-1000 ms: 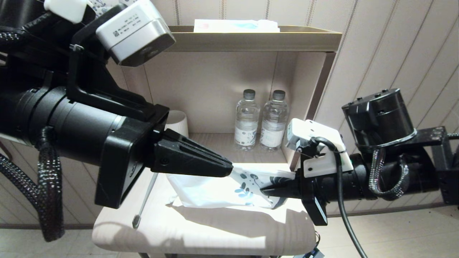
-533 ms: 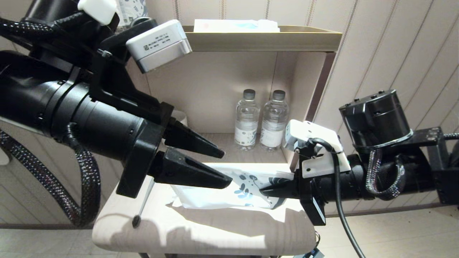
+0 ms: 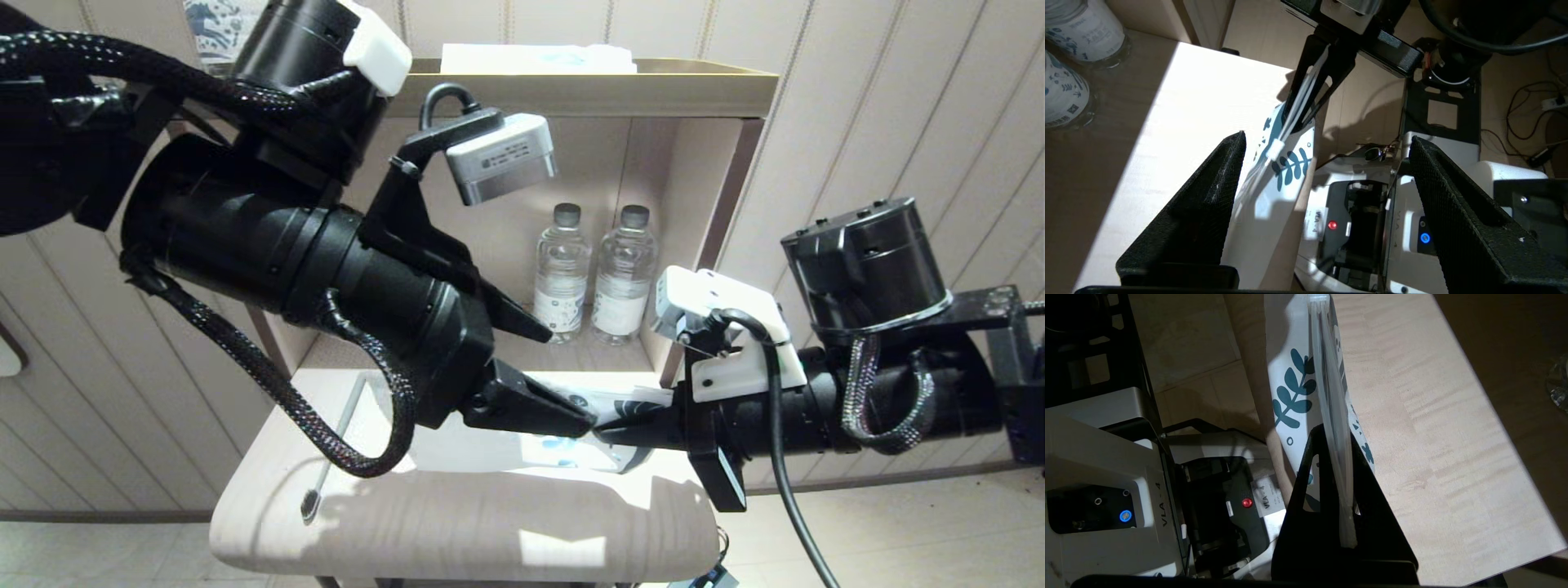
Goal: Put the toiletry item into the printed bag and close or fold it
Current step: Open the storage bag
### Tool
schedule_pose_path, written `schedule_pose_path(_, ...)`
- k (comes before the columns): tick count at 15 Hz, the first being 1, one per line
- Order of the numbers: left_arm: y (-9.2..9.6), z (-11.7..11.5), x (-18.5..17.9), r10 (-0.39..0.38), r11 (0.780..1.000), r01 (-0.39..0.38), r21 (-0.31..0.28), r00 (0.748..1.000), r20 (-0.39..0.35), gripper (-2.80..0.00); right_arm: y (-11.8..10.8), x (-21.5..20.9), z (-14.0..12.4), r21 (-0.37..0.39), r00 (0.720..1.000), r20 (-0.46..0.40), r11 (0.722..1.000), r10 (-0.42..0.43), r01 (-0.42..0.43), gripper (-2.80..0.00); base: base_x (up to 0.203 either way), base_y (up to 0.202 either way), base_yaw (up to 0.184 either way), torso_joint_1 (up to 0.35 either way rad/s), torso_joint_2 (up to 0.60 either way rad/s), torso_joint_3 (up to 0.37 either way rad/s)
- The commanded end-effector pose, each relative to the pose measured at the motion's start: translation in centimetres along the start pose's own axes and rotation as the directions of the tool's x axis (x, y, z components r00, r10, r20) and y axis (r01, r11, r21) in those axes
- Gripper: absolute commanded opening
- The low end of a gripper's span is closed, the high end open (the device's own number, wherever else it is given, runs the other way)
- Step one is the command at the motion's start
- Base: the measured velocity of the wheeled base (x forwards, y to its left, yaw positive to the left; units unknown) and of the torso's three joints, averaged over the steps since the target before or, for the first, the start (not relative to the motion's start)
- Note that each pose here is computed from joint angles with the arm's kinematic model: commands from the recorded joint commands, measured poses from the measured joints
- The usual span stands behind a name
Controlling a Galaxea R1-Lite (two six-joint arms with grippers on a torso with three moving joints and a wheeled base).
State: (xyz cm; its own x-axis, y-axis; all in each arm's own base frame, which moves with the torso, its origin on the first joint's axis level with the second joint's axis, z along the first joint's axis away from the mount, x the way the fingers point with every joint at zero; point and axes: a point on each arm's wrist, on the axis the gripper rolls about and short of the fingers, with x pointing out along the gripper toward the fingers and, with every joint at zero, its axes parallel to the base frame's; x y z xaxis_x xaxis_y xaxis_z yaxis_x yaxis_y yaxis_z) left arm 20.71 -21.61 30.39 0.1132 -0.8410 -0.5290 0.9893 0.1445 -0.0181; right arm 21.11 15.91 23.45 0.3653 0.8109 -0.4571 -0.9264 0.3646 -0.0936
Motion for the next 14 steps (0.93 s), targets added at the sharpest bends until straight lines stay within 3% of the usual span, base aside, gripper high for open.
schedule_pose_path(1, 0.4, 0.0, 1.6, -0.012, 1.000, 0.012, -0.001, 1.000, -0.025, 0.00, 0.0, 0.0, 0.0, -0.003, 1.000, 0.003, 1.000, 0.008, -0.008, -2.80, 0.000, 0.000, 0.000, 0.000, 0.00, 0.000)
schedule_pose_path(14, 1.2, -1.0, 2.6, 0.027, 0.999, -0.030, -0.027, 0.996, -0.081, 0.00, -0.1, 0.1, 0.0, -0.001, 1.000, 0.004, 1.000, 0.011, -0.011, -2.80, 0.000, 0.000, 0.000, 0.000, 0.00, 0.000)
